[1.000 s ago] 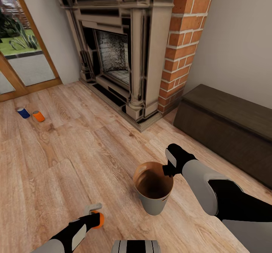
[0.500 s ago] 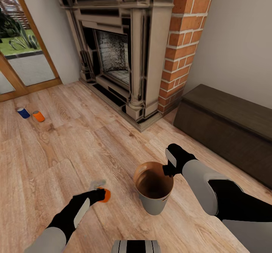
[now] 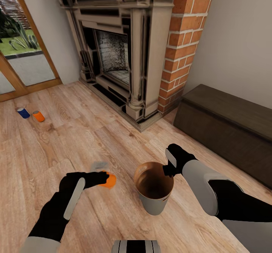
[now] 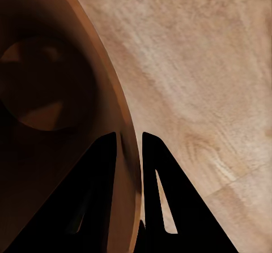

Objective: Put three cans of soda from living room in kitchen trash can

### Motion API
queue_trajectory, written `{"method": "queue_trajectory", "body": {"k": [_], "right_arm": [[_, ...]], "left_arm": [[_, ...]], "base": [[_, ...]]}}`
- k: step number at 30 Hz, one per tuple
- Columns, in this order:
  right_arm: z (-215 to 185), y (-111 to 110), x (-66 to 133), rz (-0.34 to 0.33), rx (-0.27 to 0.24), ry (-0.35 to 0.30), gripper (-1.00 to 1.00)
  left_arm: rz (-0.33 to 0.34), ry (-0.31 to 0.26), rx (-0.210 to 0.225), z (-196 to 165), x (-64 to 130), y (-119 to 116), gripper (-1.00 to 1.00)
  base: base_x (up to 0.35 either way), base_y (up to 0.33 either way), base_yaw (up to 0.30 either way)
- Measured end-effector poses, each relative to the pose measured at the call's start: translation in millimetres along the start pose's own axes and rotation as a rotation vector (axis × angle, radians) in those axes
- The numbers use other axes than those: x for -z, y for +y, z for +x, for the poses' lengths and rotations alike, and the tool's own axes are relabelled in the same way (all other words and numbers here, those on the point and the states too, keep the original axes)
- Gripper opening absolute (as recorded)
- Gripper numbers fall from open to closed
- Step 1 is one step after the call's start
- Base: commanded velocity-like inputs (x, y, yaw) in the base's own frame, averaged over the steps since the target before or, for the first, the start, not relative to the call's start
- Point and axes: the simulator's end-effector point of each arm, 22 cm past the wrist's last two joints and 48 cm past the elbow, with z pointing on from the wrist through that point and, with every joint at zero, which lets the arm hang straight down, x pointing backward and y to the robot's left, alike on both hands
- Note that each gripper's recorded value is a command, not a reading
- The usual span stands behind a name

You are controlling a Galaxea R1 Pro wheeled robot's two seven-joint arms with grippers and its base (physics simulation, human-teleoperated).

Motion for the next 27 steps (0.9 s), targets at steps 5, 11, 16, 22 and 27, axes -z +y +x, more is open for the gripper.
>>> {"method": "queue_trajectory", "body": {"k": [5, 11, 16, 22, 27], "right_arm": [[1, -2, -0.8, 0.004, -0.004, 0.002, -1.00], [2, -17, -1.0, 0.066, -0.005, 0.004, -1.00], [1, -25, -0.4, 0.101, -0.003, 0.003, -1.00], [1, -25, -0.4, 0.100, -0.008, 0.004, -1.00], [1, -24, 0.2, 0.105, -0.002, 0.002, -1.00]], "left_arm": [[0.014, -0.016, -0.025, -16, 22.2, -11, -1.00], [0.033, -0.069, -0.034, -34, 35.3, -19, -1.00], [0.085, -0.124, -0.029, -51, 51.0, -34, -1.00], [0.158, -0.137, -0.001, -56, 57.3, -50, -1.00], [0.301, -0.133, 0.063, -57, 64.9, -81, -1.00]], "base": [[0.000, 0.000, 0.000], [0.000, 0.000, 0.000], [0.000, 0.000, 0.000], [0.000, 0.000, 0.000], [0.000, 0.000, 0.000]]}}
